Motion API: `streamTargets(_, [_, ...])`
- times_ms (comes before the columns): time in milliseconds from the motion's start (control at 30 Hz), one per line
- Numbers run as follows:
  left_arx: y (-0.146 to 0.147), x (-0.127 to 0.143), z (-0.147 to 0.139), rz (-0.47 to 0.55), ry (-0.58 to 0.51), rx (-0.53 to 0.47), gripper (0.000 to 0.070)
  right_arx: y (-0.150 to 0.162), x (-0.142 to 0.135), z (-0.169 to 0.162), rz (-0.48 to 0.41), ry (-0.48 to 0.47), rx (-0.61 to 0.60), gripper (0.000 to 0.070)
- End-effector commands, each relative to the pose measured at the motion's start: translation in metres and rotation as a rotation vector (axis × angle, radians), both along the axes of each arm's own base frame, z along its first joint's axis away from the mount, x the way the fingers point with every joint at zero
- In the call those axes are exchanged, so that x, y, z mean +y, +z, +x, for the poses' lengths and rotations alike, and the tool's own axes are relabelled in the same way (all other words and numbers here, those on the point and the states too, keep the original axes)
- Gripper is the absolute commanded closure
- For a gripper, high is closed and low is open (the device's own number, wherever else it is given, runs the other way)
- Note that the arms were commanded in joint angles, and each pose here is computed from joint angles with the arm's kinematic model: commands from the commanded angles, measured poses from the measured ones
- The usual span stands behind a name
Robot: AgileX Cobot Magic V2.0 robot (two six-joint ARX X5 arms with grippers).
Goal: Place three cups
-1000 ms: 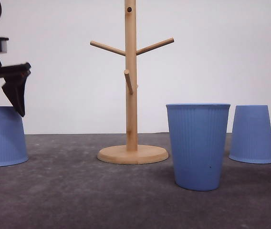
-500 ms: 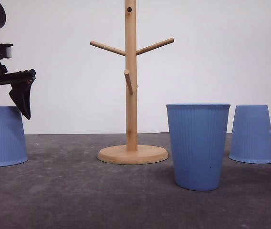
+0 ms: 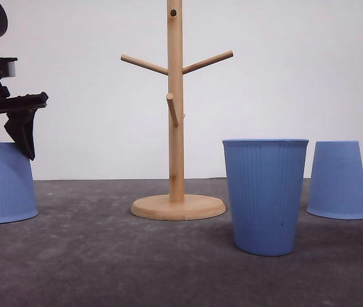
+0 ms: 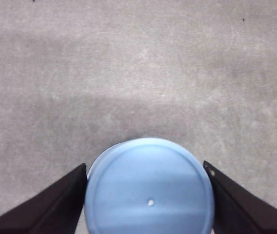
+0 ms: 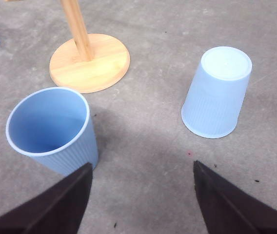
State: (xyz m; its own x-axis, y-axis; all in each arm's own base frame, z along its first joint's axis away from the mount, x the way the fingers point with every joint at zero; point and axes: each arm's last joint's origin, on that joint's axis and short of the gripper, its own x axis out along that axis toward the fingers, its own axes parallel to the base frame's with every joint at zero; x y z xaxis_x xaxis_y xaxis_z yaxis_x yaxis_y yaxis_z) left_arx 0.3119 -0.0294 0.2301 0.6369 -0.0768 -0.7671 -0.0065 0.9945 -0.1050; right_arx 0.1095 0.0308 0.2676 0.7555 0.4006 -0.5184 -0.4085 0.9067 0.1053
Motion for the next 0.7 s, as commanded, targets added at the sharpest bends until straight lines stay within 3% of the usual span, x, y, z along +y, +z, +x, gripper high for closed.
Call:
streamTargets(0, [0.010,0.000,0.003,-0.007,0.006,-0.031,0.0356,0.006,0.001,0.001,-0.001,0.004,-0.029,0.0282])
streamTargets(100, [0.017,0.001,-0.001,-0.011,0.009,-0.047,0.0399,0.006,0.001,0.001,-0.001,0.004,-0.029,0.0282])
streamTargets(333, [0.038,0.006,-0.018,-0.030,0.019,-0.085,0.0391,0.006,0.001,0.001,-0.001,0.003,-0.030,0.0282])
streamTargets(667, [0.090,0.022,-0.026,-0.286,-0.002,-0.068,0.0390,0.006,0.001,0.001,-0.001,0.004,-0.031,0.0282])
